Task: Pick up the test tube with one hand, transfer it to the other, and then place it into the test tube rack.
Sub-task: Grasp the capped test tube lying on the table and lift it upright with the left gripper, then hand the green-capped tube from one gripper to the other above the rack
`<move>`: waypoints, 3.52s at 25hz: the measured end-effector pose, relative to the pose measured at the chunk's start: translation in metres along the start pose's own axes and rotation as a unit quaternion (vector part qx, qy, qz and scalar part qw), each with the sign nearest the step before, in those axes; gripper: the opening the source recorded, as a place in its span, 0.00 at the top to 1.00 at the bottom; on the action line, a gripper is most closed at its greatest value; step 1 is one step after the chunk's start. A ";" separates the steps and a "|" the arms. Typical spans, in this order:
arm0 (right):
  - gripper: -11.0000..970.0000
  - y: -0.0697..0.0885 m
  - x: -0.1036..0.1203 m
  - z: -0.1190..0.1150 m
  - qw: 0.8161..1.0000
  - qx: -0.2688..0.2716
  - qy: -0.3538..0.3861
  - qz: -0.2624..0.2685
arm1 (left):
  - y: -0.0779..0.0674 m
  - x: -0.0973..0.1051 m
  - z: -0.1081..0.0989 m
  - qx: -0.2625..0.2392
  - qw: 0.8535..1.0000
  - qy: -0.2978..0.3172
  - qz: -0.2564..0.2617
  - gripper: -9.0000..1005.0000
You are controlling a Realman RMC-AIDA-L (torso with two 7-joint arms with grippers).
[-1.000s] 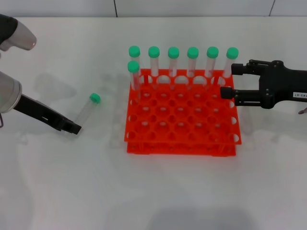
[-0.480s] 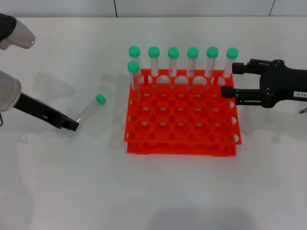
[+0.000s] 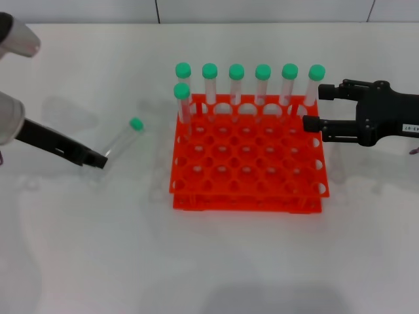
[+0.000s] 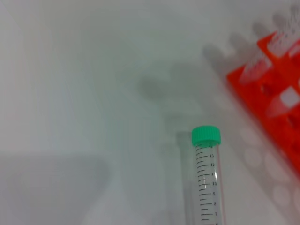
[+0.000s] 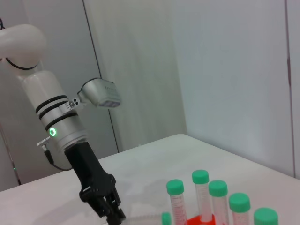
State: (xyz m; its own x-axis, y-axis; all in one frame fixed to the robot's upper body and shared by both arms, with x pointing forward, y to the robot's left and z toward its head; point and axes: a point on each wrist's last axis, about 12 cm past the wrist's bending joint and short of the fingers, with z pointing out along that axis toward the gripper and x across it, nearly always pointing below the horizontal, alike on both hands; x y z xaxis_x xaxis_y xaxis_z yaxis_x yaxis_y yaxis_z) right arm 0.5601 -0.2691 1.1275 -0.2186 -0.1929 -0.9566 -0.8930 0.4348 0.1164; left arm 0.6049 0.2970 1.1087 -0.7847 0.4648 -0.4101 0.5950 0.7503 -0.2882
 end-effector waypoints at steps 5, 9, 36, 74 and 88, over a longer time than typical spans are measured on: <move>0.22 0.000 0.000 -0.001 1.000 0.002 -0.001 0.000 | 0.010 0.002 -0.020 -0.005 0.998 -0.057 -0.011 0.81; 0.22 0.000 0.000 -0.001 1.000 0.003 -0.003 0.001 | 0.018 0.002 -0.046 -0.012 0.991 -0.135 -0.015 0.81; 0.23 -0.008 -0.013 -0.006 0.998 0.027 -0.039 -0.041 | -0.033 -0.049 -0.027 0.102 0.876 -0.445 0.154 0.81; 0.23 -0.014 -0.038 -0.021 0.991 0.050 -0.097 -0.079 | -0.079 -0.050 0.020 0.161 0.863 -0.408 0.251 0.81; 0.23 -0.015 -0.045 -0.018 0.989 0.051 -0.119 -0.076 | -0.076 -0.045 0.020 0.159 0.865 -0.408 0.245 0.81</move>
State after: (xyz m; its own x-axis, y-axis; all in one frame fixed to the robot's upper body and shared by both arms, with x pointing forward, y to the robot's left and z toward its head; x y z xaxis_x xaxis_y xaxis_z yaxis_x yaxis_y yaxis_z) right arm 0.5763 -0.2827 1.1732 0.0252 -0.0564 -0.9981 -0.8618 0.5047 -0.0503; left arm 0.5988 0.2097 1.1315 -0.1184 0.1073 -0.9871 0.9410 0.3294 -0.0770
